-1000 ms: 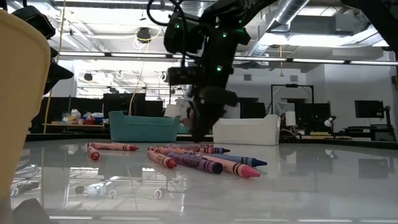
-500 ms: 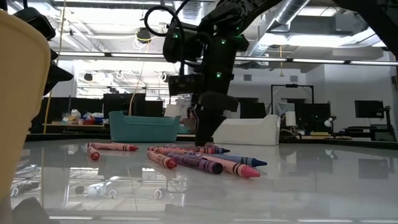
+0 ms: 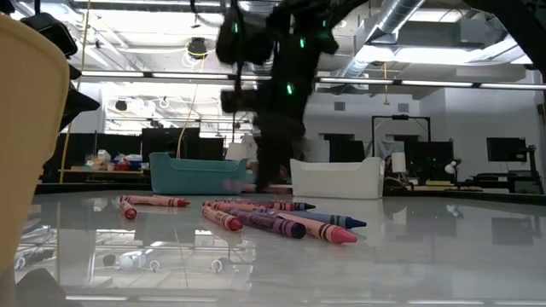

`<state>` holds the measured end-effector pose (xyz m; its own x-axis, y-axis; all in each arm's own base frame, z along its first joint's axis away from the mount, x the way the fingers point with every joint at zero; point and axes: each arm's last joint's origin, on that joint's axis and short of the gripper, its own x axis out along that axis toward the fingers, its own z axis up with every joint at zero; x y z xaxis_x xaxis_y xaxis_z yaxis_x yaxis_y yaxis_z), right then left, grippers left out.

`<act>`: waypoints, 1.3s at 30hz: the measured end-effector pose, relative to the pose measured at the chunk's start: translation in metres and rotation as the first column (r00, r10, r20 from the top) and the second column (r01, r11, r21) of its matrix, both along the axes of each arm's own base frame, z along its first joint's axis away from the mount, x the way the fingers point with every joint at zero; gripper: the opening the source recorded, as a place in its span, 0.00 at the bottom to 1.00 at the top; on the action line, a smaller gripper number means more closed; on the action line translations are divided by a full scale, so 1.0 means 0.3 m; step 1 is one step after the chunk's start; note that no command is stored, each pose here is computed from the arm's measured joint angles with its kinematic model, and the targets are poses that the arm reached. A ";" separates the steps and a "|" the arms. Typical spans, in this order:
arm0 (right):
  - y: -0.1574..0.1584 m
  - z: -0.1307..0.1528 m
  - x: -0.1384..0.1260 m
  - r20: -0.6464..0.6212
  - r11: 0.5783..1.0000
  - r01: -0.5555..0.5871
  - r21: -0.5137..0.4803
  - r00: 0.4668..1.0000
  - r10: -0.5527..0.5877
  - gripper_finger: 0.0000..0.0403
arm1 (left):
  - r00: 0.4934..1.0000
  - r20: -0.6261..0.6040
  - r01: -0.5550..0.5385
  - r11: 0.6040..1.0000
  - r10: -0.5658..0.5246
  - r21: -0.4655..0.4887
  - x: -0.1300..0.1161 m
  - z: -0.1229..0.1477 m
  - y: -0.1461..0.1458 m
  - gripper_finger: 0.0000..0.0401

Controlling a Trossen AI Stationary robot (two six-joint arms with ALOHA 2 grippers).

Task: Sort crayons
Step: Put the pink crayon into the yellow bin

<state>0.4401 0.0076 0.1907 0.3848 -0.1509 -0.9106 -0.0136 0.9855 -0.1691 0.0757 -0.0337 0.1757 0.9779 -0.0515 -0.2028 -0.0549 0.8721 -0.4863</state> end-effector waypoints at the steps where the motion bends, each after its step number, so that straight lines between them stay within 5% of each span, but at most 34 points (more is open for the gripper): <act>1: 0.010 0.032 0.002 0.027 1.000 -0.007 0.001 1.000 0.007 0.01 | 1.000 0.000 -0.003 1.000 0.003 0.003 0.000 0.000 0.000 0.57; 12: 0.238 0.226 0.039 0.281 0.988 -0.153 0.012 0.949 0.144 0.00 | 1.000 -0.001 -0.002 1.000 0.002 0.029 0.000 -0.001 0.001 0.57; 23: 0.566 0.301 0.015 0.561 0.938 -0.344 0.046 0.786 0.260 0.00 | 1.000 0.002 -0.024 1.000 0.024 0.019 0.000 -0.001 0.003 0.57; 34: 0.771 0.250 0.023 0.725 0.879 -0.466 0.101 0.639 0.256 0.00 | 0.997 0.008 -0.083 0.997 0.083 0.004 0.000 0.000 0.008 0.57; 39: 0.803 0.159 0.059 0.739 0.853 -0.504 0.134 0.624 0.253 0.01 | 0.996 0.010 -0.085 0.996 0.085 -0.009 0.000 0.001 0.008 0.57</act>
<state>0.4577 0.2486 0.2385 0.8596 0.3842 -0.3369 -0.4046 0.9144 0.0105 0.0757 -0.0313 0.1759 0.9808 0.0305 -0.1929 -0.1239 0.8604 -0.4943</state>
